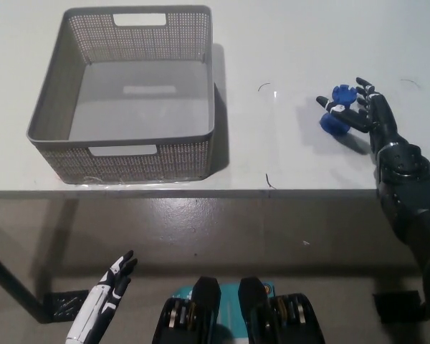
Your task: Use the right hand to pick up a chess pieces and put it into a container on the left hand side
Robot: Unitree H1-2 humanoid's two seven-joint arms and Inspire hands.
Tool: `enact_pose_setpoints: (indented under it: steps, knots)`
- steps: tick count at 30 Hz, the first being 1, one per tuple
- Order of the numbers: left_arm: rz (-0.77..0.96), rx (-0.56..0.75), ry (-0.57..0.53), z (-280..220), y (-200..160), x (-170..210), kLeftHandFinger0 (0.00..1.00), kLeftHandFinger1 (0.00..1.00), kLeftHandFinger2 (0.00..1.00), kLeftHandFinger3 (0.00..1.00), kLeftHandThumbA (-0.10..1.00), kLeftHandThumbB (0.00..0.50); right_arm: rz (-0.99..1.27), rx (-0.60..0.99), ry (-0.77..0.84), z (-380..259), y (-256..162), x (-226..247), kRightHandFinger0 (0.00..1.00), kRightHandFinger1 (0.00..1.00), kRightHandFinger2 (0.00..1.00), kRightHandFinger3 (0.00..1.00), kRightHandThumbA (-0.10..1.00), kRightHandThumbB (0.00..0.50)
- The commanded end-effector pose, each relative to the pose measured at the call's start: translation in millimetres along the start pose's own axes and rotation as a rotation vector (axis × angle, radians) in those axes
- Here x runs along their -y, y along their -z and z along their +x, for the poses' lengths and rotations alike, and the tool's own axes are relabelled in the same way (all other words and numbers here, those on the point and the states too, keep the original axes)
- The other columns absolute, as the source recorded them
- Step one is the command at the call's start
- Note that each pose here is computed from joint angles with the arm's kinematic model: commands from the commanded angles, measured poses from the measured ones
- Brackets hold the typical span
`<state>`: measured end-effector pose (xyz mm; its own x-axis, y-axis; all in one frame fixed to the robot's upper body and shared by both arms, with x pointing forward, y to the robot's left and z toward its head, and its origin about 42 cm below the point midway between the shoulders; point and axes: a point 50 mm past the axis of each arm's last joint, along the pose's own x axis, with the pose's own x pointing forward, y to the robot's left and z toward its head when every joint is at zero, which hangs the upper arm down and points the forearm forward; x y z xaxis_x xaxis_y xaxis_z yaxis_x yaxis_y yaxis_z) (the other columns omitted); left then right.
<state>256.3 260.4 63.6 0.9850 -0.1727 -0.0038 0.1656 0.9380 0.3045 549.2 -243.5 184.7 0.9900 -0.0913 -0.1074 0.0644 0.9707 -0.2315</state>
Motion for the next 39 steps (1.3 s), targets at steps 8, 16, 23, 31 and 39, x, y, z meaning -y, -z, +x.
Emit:
enact_pose_setpoints:
  steps: [8, 16, 23, 31, 39]
  knots:
    - [0.014, 0.053, -0.006, 1, -7, -8, 1.0, 1.0, 1.0, 1.0, 1.0, 0.43, 0.013, 0.027, 0.016, 8, -24, -4, 1.0, 1.0, 1.0, 1.0, 1.0, 0.416]
    - [0.022, 0.062, -0.002, 5, -11, -8, 1.0, 1.0, 1.0, 1.0, 1.0, 0.431, -0.072, 0.002, 0.015, 10, -29, -5, 1.0, 1.0, 1.0, 1.0, 1.0, 0.423]
    - [0.032, 0.072, -0.004, 7, -16, -11, 1.0, 1.0, 1.0, 1.0, 1.0, 0.424, -0.064, -0.01, 0.043, 12, -37, -12, 1.0, 1.0, 1.0, 1.0, 0.89, 0.396]
    - [0.033, 0.077, -0.004, 11, -17, -13, 1.0, 1.0, 1.0, 1.0, 1.0, 0.449, -0.047, 0.006, 0.215, 11, -44, -14, 0.23, 0.43, 0.61, 0.58, 0.03, 0.274]
    - [0.059, 0.081, -0.004, 14, -18, -16, 1.0, 1.0, 1.0, 1.0, 1.0, 0.454, -0.025, 0.043, 0.239, 10, -44, -12, 0.0, 0.0, 0.45, 0.61, -0.1, 0.099]
